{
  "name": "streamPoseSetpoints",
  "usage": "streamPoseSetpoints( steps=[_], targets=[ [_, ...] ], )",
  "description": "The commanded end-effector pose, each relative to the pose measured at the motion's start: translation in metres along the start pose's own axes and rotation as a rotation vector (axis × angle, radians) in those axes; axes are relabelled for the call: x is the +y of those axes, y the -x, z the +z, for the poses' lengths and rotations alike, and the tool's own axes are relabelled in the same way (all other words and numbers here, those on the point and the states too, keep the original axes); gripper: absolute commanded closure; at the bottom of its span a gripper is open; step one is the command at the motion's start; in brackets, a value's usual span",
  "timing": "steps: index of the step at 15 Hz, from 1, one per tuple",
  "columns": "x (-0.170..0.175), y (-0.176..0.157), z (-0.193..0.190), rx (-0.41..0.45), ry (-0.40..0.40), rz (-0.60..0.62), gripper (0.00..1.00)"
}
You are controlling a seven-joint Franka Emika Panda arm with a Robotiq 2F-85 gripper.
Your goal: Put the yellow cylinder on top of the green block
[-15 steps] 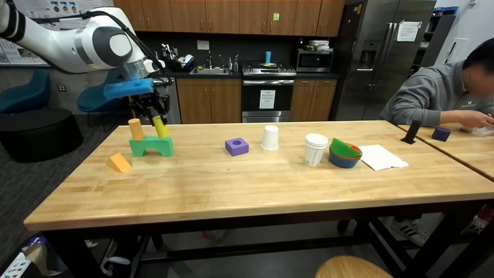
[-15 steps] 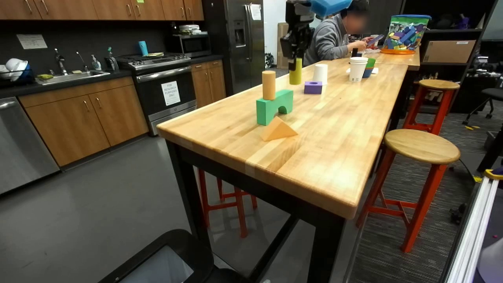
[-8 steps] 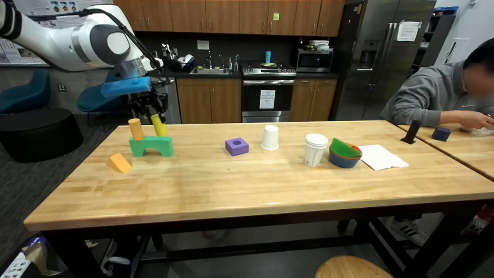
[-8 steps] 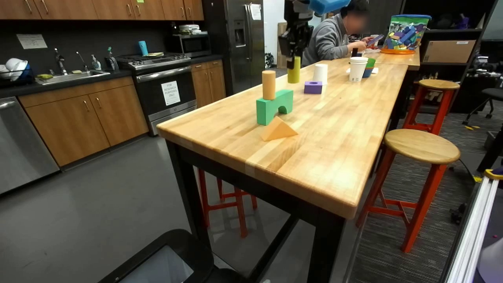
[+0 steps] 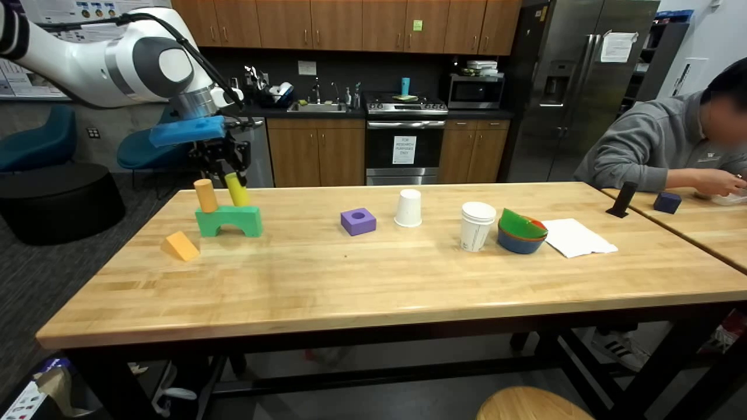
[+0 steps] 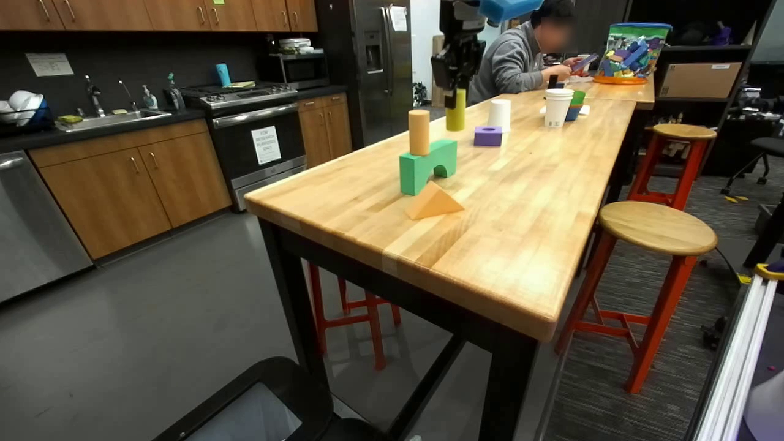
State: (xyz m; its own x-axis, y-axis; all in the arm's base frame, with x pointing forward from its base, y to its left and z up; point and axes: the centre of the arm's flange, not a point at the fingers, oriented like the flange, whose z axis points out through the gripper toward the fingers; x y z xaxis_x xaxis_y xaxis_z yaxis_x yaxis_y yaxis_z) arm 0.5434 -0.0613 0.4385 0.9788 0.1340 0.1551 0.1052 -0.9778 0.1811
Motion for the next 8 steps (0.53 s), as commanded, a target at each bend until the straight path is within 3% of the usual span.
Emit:
streamPoseSetpoints(
  steps=[1,8],
  targets=[
    [-0.0047,0.002,-0.0084,-0.01,-0.003,-0.003,0.84],
    [-0.0129,-0.0047,-0.0072,-0.013,-0.006,-0.012,0.84]
  ],
)
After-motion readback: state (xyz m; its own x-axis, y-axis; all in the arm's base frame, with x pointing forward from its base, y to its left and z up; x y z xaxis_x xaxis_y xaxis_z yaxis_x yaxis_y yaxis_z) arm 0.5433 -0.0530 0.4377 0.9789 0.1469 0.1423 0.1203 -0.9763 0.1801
